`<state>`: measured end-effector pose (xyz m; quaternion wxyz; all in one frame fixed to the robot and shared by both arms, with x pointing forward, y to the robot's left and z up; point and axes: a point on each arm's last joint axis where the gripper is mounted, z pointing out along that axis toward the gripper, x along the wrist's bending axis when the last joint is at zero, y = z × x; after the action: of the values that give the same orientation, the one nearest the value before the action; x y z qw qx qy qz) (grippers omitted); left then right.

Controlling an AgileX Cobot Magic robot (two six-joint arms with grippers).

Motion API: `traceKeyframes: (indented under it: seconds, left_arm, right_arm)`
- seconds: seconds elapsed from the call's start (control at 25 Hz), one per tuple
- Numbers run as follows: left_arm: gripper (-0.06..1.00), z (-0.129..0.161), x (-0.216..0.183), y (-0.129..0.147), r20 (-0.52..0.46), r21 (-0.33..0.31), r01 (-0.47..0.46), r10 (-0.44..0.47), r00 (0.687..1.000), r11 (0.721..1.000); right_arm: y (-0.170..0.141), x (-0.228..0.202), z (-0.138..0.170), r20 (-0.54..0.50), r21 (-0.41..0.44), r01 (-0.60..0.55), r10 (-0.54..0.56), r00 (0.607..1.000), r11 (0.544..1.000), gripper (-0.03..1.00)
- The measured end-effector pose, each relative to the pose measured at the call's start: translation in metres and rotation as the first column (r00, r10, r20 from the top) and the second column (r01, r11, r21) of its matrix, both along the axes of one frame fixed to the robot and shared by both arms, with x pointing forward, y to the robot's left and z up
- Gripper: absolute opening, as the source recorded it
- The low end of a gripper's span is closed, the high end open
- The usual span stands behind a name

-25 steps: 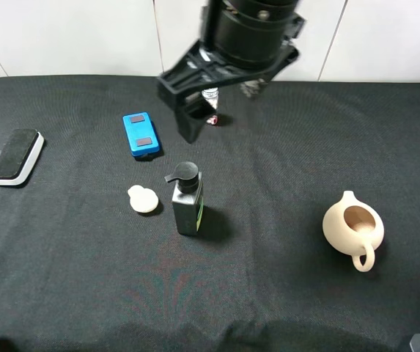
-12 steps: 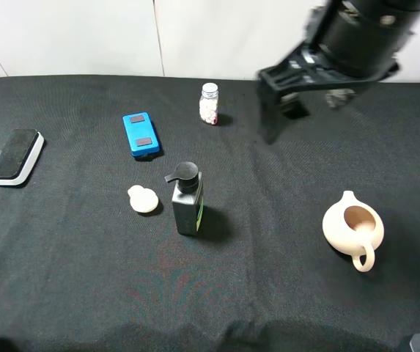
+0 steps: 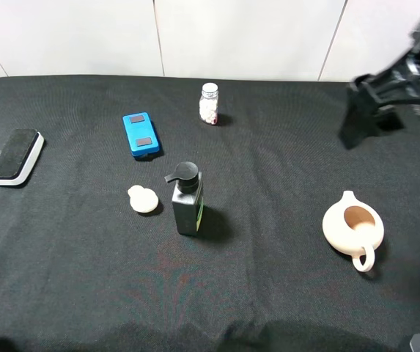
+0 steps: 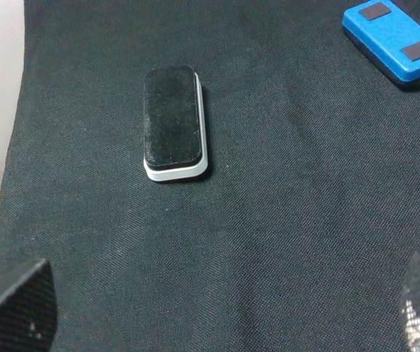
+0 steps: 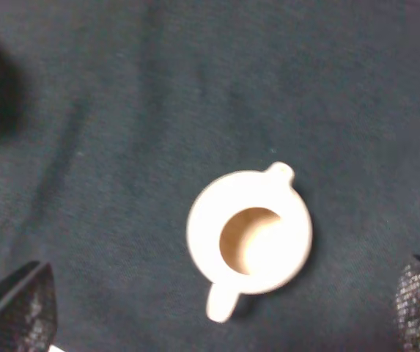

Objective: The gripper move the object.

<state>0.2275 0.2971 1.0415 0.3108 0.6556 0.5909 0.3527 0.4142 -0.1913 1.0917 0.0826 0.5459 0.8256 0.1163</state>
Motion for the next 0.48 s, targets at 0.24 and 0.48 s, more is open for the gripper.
traceKeyframes:
  seconds: [0.24, 0.48]
  left_arm:
    - [0.99, 0.0, 0.0, 0.0, 0.0, 0.0, 0.0, 0.0, 1.0, 1.0]
    - [0.99, 0.0, 0.0, 0.0, 0.0, 0.0, 0.0, 0.0, 1.0, 1.0]
  right_arm:
    - [-0.028, -0.021, -0.002, 0.041, -0.005, 0.038, -0.038, 0.998, 0.999, 0.69]
    - [-0.041, -0.048, -0.003, 0.079, 0.031, 0.036, -0.038, 0.996, 0.999, 0.69]
